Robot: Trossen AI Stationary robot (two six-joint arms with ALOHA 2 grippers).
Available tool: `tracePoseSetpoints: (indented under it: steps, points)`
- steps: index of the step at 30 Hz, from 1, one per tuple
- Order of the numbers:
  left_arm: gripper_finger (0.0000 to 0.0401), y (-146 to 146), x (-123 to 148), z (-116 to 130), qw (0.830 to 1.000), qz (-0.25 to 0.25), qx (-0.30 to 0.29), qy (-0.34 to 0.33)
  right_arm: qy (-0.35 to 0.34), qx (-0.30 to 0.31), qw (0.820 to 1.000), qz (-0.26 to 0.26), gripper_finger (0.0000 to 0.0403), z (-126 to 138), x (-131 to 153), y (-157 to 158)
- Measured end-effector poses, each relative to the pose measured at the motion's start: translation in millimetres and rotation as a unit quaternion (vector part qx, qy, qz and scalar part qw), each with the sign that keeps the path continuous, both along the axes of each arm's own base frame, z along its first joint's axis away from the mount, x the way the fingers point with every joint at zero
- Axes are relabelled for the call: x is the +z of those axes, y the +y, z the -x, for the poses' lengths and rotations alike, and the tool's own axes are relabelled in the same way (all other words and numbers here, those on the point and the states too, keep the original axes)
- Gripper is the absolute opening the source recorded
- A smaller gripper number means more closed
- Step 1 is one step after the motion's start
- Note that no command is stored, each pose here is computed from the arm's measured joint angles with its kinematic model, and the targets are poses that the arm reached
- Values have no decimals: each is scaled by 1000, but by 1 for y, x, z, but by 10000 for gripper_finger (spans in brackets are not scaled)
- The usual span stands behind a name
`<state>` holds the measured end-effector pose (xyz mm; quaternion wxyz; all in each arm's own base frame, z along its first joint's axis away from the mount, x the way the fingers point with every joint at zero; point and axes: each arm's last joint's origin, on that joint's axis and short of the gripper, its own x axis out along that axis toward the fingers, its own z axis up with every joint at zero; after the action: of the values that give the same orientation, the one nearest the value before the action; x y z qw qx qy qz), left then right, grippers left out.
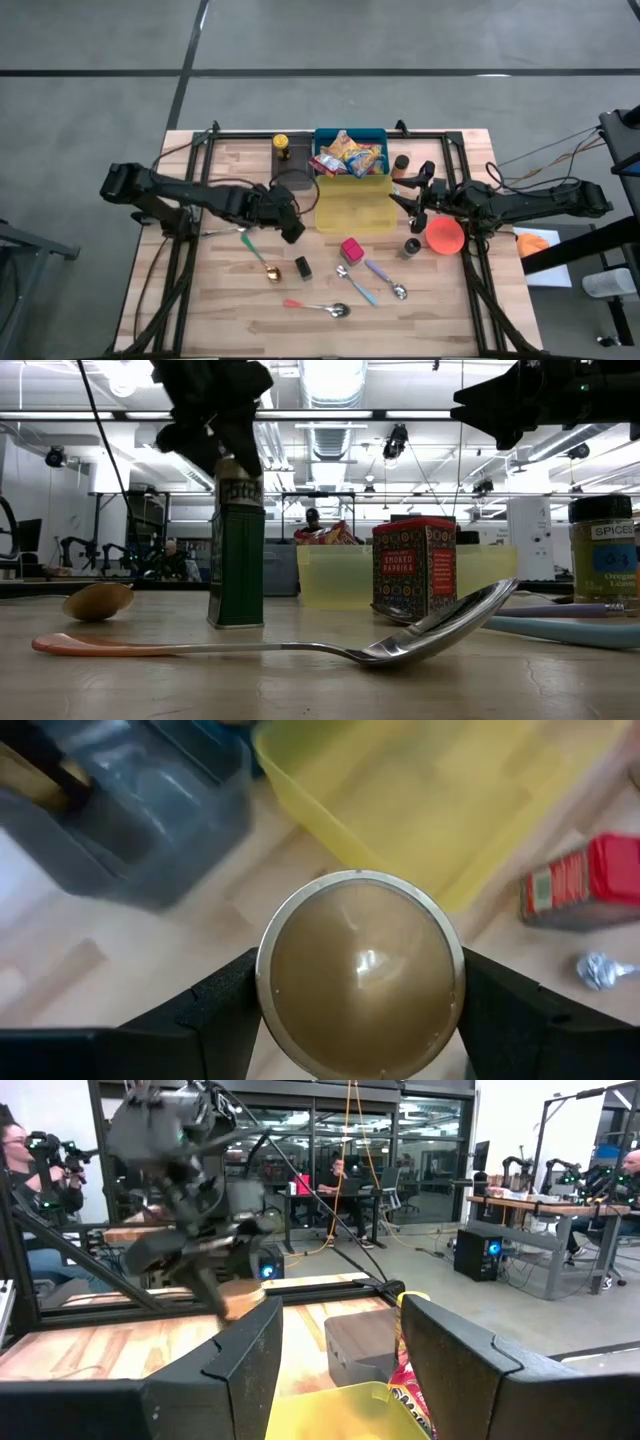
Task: Pick & Place Food Item
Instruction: Put the golden spice bottle into the black bin
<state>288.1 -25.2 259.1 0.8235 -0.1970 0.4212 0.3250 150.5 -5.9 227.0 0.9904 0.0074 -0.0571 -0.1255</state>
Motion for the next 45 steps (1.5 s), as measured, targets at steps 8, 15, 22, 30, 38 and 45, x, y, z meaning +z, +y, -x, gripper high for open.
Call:
tracePoseSetpoints:
  steps: [8,15,22,30,38,45]
  points:
    - [272,41,43,-8,999,-47,3,-8,0,0,1000,0,203,0,0,0]
    - [272,93,67,-5,996,-78,42,-17,0,0,1000,0,203,0,0,0]
    - [272,147,69,4,992,-74,98,-36,0,0,1000,0,203,0,0,0]
    - [272,197,49,0,993,-49,105,-39,0,0,1000,0,203,0,0,0]
    - [272,223,28,-18,996,-31,84,-18,0,0,1000,0,203,0,0,0]
    - [272,234,18,-35,997,-19,68,-9,0,0,1000,0,203,0,0,0]
